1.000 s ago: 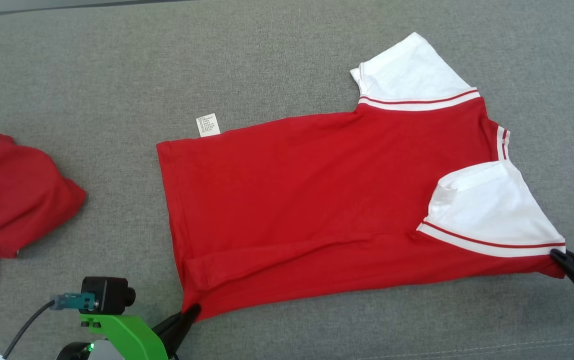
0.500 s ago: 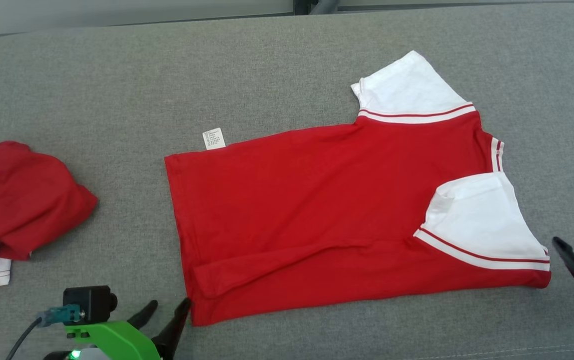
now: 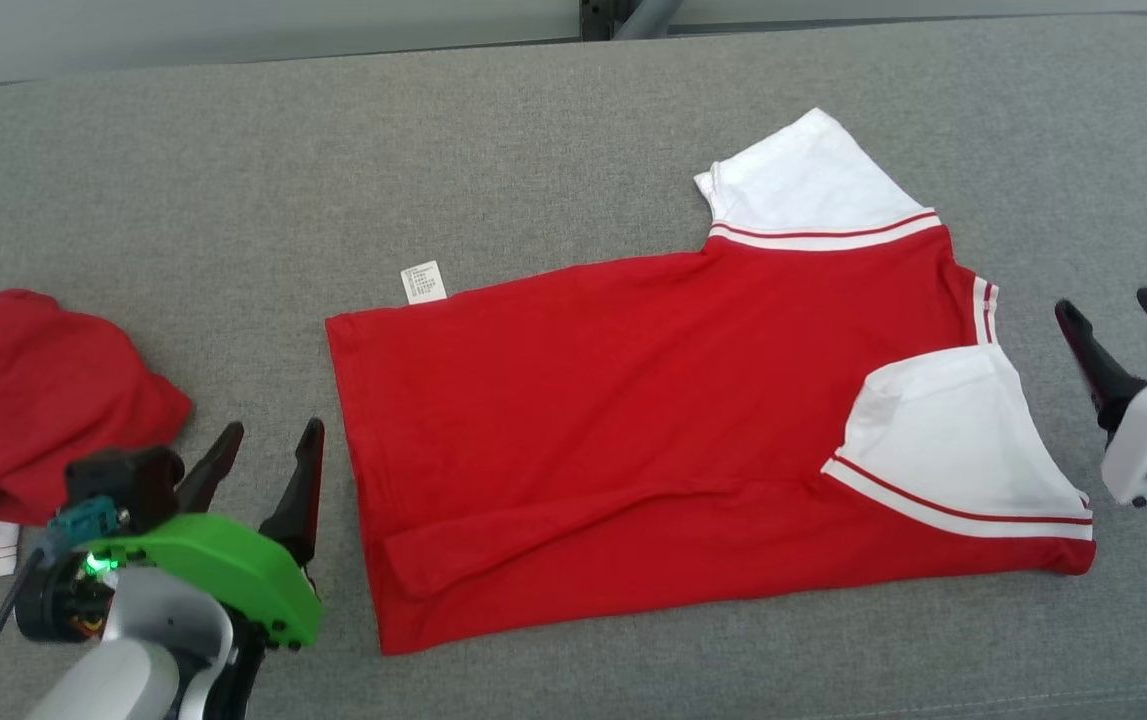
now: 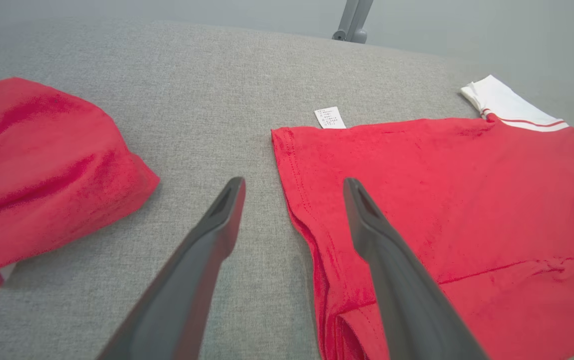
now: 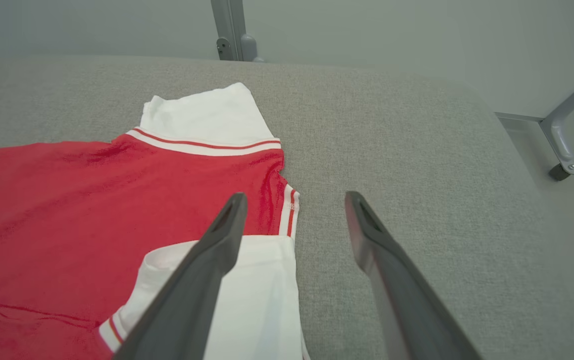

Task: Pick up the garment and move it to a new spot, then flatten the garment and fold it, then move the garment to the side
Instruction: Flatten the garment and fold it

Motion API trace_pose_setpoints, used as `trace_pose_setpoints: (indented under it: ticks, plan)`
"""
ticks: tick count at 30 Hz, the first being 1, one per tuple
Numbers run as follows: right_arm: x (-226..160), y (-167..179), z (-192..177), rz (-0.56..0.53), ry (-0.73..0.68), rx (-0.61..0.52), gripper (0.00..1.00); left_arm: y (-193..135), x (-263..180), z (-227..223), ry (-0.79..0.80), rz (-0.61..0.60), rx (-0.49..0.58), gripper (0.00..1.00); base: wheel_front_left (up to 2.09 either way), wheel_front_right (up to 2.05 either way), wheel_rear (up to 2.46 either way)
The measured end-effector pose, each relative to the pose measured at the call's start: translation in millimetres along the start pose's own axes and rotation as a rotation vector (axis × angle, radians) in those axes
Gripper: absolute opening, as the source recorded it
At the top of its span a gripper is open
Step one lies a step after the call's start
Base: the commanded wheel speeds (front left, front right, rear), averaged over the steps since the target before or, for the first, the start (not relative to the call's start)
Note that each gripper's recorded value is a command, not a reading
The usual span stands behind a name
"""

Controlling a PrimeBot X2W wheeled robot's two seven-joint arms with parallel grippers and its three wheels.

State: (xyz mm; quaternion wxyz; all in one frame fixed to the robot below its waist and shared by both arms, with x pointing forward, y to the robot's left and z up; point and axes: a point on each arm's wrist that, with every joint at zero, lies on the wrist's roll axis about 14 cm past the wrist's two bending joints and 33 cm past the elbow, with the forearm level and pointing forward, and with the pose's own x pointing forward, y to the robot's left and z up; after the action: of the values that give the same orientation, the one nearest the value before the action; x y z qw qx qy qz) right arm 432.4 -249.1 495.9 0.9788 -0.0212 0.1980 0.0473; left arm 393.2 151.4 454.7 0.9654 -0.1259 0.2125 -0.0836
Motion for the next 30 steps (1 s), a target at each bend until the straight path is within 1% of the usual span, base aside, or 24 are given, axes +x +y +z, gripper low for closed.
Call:
trace_pose_setpoints:
  ticks: [2, 8, 10, 12, 16, 21, 27, 30]
  plan:
    - [16, 3, 8, 0.01, -0.003, -0.009, 1.0, -1, 14, 7, 0.004, -0.008, 0.035, 1.0, 0.0, 0.0, 0.0]
    - [73, 2, 48, 0.01, -0.028, -0.094, 1.0, -16, 66, 16, 0.087, -0.067, 0.064, 1.0, 0.0, 0.0, 0.0]
    - [95, -2, 57, 0.002, -0.021, -0.136, 1.0, -17, 83, 12, 0.122, -0.078, 0.081, 1.0, 0.0, 0.0, 0.0]
    - [117, -1, 56, 0.004, 0.007, -0.162, 1.0, -17, 98, 8, 0.152, -0.088, 0.087, 1.0, 0.0, 0.0, 0.0]
    - [159, 7, 44, 0.031, 0.062, -0.179, 1.0, -14, 121, -11, 0.219, -0.104, 0.103, 1.0, 0.0, 0.0, 0.0]
    - [200, 33, 13, 0.099, 0.133, -0.159, 1.0, 1, 128, -34, 0.285, -0.095, 0.112, 1.0, 0.0, 0.0, 0.0]
    - [233, 58, -11, 0.16, 0.172, -0.14, 1.0, 21, 124, -37, 0.295, -0.057, 0.132, 1.0, 0.0, 0.0, 0.0]
    - [241, 63, -22, 0.17, 0.196, -0.134, 1.0, 24, 124, -39, 0.306, -0.057, 0.137, 1.0, 0.0, 0.0, 0.0]
